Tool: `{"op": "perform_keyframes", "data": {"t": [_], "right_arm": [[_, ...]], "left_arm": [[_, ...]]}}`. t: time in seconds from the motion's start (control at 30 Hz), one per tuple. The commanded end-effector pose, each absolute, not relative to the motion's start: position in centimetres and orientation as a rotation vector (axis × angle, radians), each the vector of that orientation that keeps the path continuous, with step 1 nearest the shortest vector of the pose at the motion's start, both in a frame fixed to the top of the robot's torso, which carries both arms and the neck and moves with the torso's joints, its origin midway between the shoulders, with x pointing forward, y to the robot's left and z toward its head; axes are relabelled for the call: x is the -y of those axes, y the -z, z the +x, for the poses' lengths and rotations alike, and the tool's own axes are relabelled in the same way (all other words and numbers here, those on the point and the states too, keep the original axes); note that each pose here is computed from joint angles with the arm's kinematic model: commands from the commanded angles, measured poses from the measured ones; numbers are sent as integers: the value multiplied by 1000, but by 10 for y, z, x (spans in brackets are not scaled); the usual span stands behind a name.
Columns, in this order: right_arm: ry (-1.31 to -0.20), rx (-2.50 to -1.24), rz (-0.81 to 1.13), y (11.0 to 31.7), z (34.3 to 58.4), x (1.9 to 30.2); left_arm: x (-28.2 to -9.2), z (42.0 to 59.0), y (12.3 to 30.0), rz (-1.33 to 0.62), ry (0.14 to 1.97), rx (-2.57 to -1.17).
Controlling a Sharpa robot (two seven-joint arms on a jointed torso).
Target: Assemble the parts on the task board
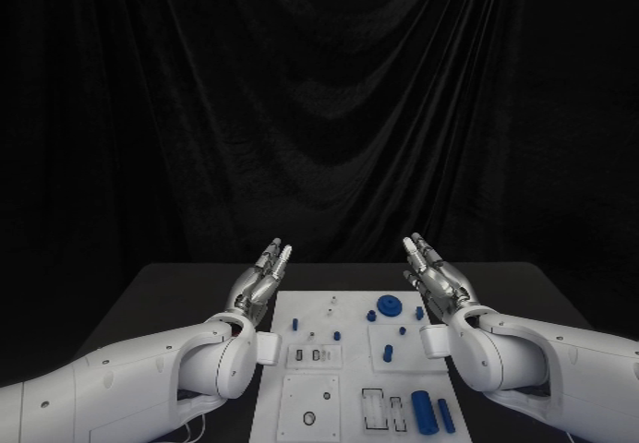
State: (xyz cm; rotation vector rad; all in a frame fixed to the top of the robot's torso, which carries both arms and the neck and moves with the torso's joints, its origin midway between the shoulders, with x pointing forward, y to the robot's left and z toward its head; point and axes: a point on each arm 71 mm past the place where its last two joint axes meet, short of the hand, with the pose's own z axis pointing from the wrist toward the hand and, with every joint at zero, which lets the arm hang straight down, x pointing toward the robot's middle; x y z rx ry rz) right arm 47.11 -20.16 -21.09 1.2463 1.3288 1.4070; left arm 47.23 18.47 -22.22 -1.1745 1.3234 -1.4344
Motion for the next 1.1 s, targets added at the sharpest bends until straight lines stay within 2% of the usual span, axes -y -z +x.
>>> {"op": "perform_keyframes", "data": {"t": [0.03, 0.3, 0.6, 0.63, 0.87, 1.1], "right_arm": [[-1630, -1383, 1376, 208, 471, 197], [-1782, -1405, 1433, 198, 473, 201], [-1806, -1407, 1441, 197, 473, 202], [-1794, -1468, 1206, 192, 471, 238], [-1800, -1486, 1209, 192, 468, 247], [-1723, -1544, 1101, 190, 465, 260]], "left_arm": [[-175, 473, 212, -1177, 1716, -1298], [-171, 477, 202, -1163, 1958, -1283], [-171, 478, 199, -1159, 2034, -1272], [-201, 484, 196, -793, 2051, -1329], [-207, 485, 197, -789, 2041, -1339], [-221, 485, 196, -796, 2004, -1328]]}}
